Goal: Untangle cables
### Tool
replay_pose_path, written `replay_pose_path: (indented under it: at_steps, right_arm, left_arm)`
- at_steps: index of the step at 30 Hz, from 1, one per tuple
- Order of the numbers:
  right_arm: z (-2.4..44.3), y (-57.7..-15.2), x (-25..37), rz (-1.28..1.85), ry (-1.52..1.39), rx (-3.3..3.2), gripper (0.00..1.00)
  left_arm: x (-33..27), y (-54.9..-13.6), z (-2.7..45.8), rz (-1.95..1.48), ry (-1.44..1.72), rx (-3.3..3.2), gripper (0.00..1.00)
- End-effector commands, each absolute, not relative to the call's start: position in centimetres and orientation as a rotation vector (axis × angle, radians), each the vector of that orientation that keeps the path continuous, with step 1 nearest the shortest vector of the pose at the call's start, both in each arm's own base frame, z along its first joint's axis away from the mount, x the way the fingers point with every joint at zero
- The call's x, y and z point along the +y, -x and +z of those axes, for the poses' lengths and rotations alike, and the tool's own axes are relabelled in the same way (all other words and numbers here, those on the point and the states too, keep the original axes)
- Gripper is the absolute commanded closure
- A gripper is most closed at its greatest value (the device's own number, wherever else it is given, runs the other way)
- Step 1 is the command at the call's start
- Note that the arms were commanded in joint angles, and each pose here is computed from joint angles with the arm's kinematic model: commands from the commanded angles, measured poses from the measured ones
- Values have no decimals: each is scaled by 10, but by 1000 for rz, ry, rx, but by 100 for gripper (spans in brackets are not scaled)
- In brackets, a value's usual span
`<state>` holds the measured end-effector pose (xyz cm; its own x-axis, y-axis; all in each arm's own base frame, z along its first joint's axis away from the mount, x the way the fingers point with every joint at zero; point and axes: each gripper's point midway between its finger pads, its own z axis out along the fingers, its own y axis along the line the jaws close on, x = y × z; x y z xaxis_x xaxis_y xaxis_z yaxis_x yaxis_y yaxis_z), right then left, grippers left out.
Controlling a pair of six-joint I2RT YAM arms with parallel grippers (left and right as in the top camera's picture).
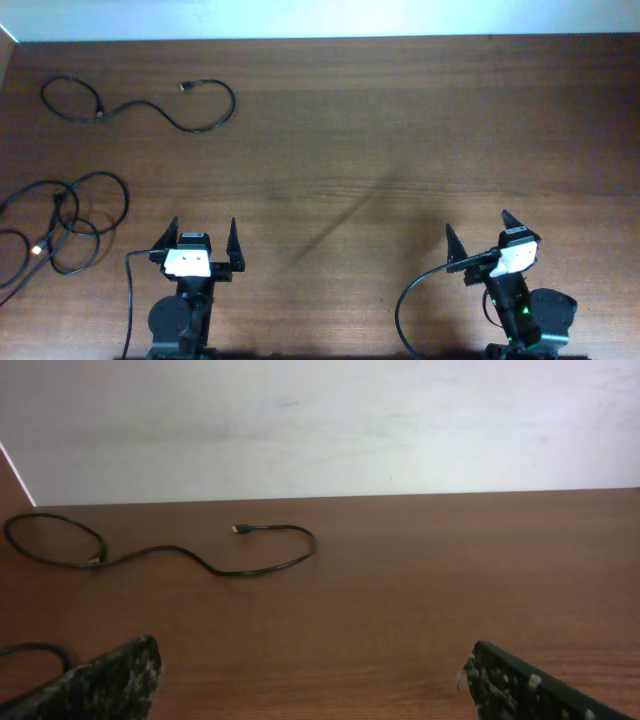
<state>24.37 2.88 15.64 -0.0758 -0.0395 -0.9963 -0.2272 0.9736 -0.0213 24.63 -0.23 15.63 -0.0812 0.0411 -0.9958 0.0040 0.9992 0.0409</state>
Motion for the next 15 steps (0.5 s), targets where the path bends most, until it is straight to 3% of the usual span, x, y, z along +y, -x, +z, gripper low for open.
replay_pose_path:
  at_steps: [1,15]
  right_arm:
    - [159,-244,23,123,172,1627,1]
    - [163,-242,27,141,194,1609,1]
  left_arm:
    - [-3,-246,156,36,-53,1650,2]
    - [-3,-246,156,35,-53,1650,1]
